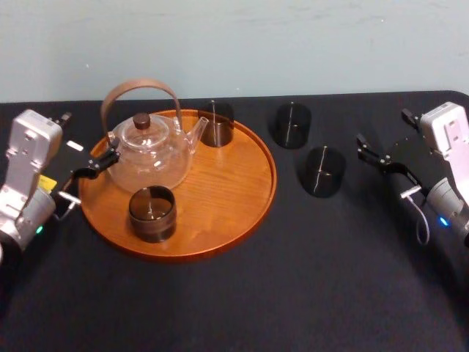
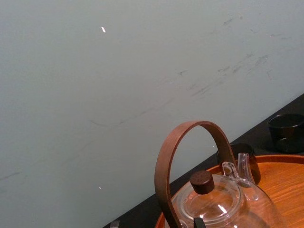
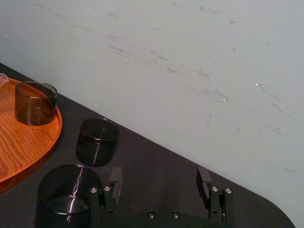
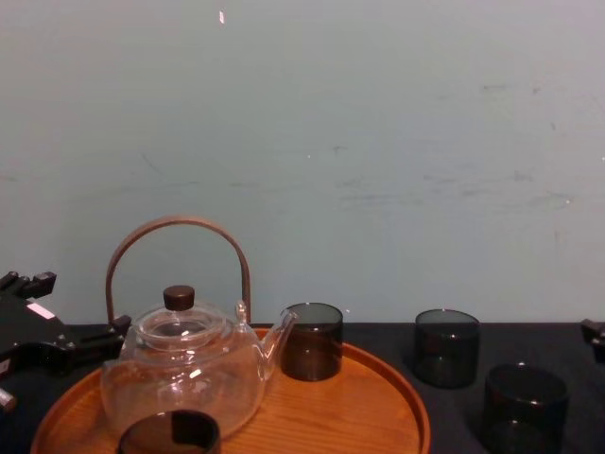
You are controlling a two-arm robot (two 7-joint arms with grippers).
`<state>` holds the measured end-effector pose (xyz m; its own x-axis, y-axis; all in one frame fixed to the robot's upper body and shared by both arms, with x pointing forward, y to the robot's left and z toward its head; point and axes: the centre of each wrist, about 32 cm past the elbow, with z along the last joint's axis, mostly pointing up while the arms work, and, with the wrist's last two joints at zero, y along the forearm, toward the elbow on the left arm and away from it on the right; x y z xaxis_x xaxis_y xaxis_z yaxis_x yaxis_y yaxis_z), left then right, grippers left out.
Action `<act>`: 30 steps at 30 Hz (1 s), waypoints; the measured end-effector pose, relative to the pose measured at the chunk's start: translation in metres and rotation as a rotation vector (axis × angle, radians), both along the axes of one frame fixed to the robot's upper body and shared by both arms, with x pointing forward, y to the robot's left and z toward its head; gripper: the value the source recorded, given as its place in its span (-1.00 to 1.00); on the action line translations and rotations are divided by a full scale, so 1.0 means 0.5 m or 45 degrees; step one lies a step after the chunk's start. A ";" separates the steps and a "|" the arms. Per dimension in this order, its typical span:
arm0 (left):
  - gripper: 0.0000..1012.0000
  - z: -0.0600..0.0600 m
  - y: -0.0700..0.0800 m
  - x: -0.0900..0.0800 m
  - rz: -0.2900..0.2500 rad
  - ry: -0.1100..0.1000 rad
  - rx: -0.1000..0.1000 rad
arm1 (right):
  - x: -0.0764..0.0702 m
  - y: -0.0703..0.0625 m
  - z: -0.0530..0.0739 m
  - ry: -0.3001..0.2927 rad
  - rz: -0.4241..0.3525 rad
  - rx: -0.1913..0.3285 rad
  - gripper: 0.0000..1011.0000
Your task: Pick up the glass from the table and place it on the tray.
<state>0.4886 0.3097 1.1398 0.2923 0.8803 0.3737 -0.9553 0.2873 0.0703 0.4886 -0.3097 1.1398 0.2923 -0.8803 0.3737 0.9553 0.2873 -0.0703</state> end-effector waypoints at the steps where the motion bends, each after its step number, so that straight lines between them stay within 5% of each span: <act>1: 1.00 0.000 0.000 0.000 0.000 0.000 0.000 | 0.000 0.000 0.000 0.000 0.000 0.000 0.98; 30: 1.00 0.000 0.000 0.000 0.000 0.000 0.000 | 0.000 0.000 0.000 0.000 0.000 0.000 0.98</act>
